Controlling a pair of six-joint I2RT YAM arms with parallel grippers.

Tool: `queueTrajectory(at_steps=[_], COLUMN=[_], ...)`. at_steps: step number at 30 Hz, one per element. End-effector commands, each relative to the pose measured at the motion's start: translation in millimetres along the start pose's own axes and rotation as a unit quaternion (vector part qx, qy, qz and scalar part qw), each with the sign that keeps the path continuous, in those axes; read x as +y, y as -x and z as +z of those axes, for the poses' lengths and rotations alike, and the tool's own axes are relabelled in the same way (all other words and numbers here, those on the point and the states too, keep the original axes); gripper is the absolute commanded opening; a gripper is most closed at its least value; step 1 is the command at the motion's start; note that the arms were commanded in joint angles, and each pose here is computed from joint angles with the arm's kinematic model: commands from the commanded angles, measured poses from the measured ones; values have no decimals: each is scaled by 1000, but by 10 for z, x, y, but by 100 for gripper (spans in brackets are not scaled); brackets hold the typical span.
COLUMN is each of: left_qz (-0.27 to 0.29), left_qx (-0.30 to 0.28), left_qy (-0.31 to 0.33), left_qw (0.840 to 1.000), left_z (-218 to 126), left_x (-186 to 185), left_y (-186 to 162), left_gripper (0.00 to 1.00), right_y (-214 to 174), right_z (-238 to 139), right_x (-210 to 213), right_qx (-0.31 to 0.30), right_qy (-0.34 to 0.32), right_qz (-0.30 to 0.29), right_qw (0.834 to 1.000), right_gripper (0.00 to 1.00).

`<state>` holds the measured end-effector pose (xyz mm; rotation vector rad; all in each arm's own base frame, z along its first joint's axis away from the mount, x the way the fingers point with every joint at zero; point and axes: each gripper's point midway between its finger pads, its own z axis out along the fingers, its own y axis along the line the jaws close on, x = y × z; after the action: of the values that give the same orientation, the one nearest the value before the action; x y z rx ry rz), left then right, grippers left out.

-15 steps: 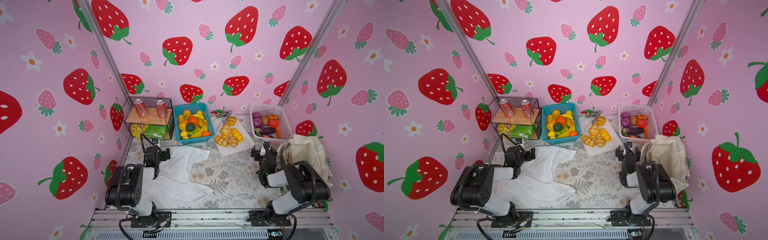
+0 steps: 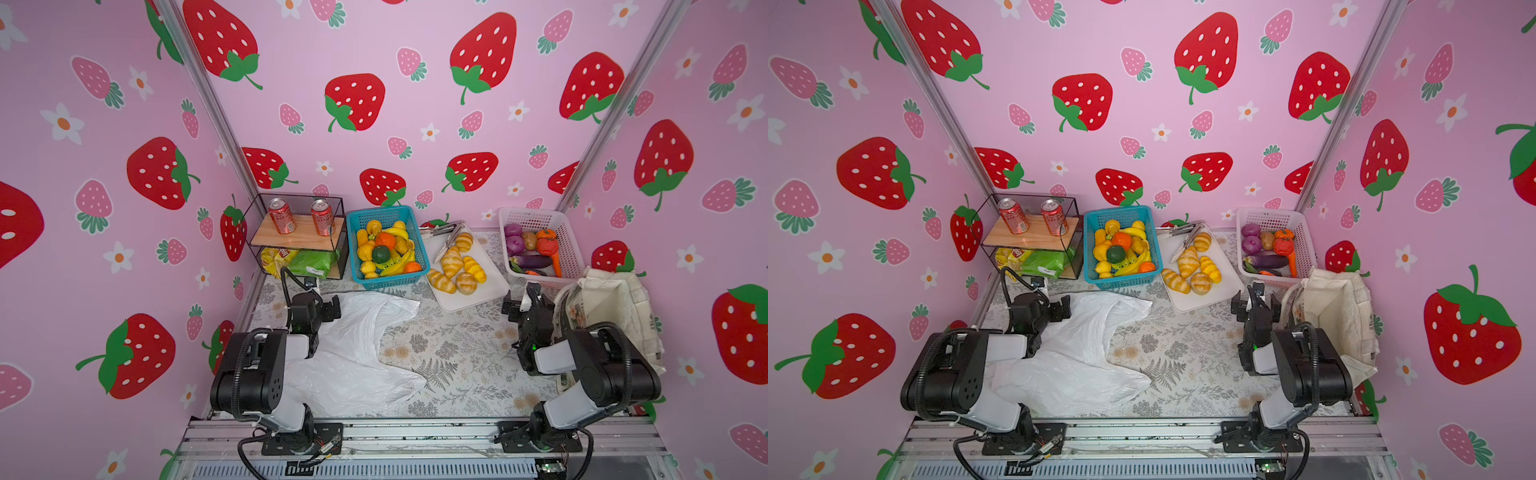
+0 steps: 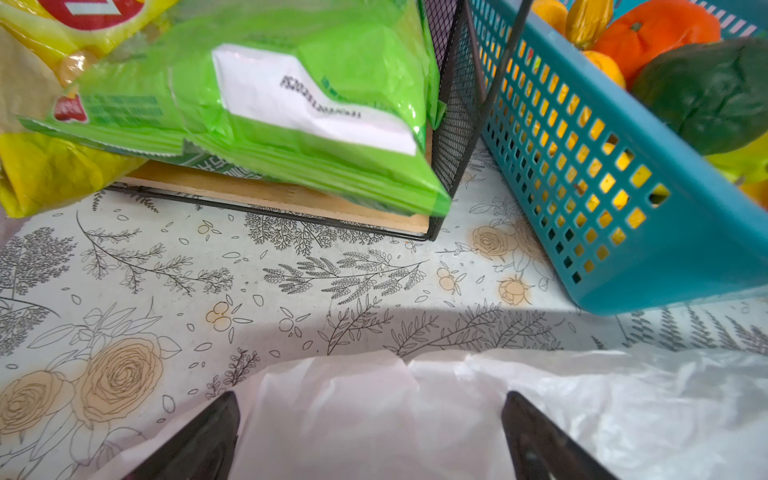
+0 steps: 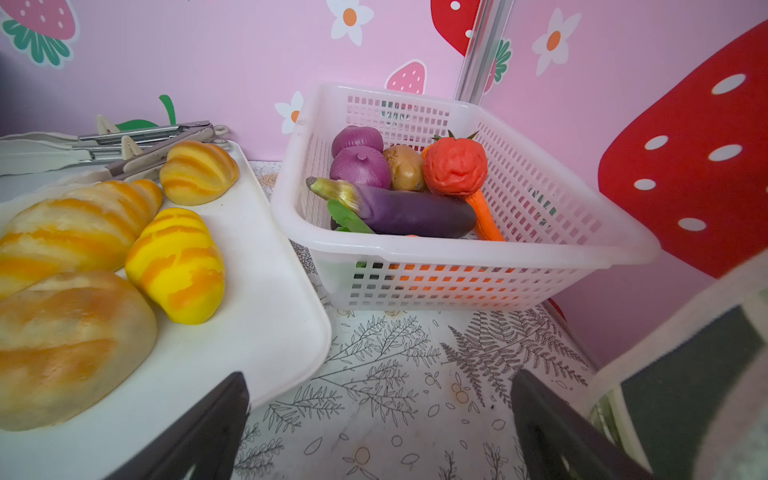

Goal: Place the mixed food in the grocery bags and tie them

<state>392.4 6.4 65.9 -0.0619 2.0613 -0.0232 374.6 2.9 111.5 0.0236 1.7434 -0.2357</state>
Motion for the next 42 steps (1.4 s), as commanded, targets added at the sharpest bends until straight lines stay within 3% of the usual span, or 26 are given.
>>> queueTrajectory(at_steps=[1,28,31,34,36,38,40,42], left_qz=[10,9,-9,-53,-136,-219,-273,-310], left_qx=[-29,-29,-39,-37,-40,-30,-21,-21], left_qy=[4,4,40,108,159,182,140,57], left_qw=[1000,1000,998,992,977,958,951,949], left_z=[14,13,-99,-392,-632,-831,-943,-999], left_x=[3,6,123,346,517,586,438,161], left_y=[221,222,337,563,650,643,688,783], left_gripper=[99,99,99,99,99,99,100,97], right_y=[112,117,259,528,674,778,868,1022], right_z=[10,11,-96,-266,-399,-486,-535,-602], right_x=[-29,-32,-124,-249,-399,-367,-270,-57], right_qx=[-20,-20,-42,-60,-71,-73,-65,-67], right_qy=[-8,-7,-32,-67,-91,-64,-27,34], right_qz=[11,11,21,32,128,189,231,235], right_qw=[1000,1000,998,995,985,977,970,969], right_gripper=[100,100,100,100,100,100,100,100])
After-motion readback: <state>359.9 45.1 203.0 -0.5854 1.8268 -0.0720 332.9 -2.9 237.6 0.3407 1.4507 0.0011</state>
